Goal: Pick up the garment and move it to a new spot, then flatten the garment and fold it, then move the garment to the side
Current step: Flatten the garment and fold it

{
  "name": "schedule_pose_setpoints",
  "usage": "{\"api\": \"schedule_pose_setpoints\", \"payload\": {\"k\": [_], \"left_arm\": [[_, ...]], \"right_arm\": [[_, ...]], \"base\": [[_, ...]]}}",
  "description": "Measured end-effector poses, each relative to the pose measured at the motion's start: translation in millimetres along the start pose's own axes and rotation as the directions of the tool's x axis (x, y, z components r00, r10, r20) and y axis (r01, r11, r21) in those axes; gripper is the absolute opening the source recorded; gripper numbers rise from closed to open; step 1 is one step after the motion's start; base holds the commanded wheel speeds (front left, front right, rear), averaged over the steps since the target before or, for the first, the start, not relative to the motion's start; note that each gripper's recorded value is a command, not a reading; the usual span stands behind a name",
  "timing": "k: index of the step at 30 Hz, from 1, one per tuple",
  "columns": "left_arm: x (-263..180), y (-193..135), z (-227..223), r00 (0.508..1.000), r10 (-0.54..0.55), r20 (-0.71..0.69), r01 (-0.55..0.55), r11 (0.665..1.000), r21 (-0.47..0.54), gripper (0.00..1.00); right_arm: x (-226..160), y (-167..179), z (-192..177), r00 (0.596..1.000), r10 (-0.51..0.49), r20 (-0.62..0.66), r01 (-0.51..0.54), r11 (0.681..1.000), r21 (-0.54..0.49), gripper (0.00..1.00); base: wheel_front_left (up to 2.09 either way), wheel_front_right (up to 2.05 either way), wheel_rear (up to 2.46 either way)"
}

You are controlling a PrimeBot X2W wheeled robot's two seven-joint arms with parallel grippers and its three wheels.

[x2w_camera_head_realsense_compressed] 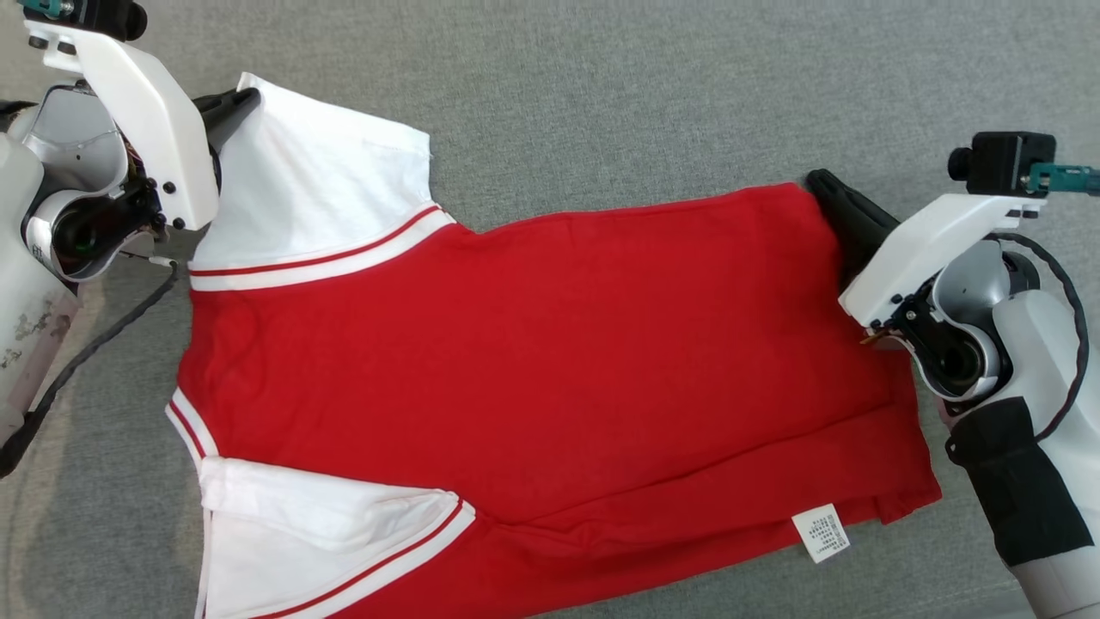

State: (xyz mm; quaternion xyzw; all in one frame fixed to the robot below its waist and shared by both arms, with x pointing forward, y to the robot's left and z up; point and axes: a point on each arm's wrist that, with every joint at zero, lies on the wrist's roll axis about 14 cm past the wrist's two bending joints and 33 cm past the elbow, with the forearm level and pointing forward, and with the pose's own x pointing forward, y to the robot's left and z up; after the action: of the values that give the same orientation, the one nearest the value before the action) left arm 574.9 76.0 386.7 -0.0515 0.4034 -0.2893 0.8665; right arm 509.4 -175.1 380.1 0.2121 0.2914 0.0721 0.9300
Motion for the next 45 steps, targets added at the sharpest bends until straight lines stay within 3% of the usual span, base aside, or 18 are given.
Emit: {"api": "schedule_pose_setpoints", "payload": {"k": [13,19,28,34,45], "left_arm": [[-69,-16,3,0.998,-0.003,0.063,0.004,1.0,-0.018,0.0],[-98,-42,-8,0.997,-0.058,0.054,0.059,0.998,-0.023,0.0],[-140,-66,-33,0.993,-0.108,-0.057,0.109,0.994,0.015,0.0],[-159,-89,-73,0.957,-0.189,-0.22,0.187,0.982,-0.031,0.0],[-181,-100,-107,0.914,-0.223,-0.34,0.209,0.975,-0.078,0.0]], "right_arm": [[-35,1,20,0.991,-0.008,0.13,0.008,1.0,0.006,0.0],[-49,12,21,0.989,0.017,0.144,-0.018,1.0,0.007,0.0],[-66,16,15,0.998,0.033,0.058,-0.031,0.999,-0.024,0.0],[-74,22,7,0.999,0.054,-0.008,-0.054,0.998,-0.028,0.0],[-86,28,-3,0.991,0.082,-0.108,-0.09,0.994,-0.066,0.0]], "base": [[0.0,0.0,0.0],[0.0,0.0,0.0],[0.0,0.0,0.0],[0.0,0.0,0.0],[0.0,0.0,0.0]]}}
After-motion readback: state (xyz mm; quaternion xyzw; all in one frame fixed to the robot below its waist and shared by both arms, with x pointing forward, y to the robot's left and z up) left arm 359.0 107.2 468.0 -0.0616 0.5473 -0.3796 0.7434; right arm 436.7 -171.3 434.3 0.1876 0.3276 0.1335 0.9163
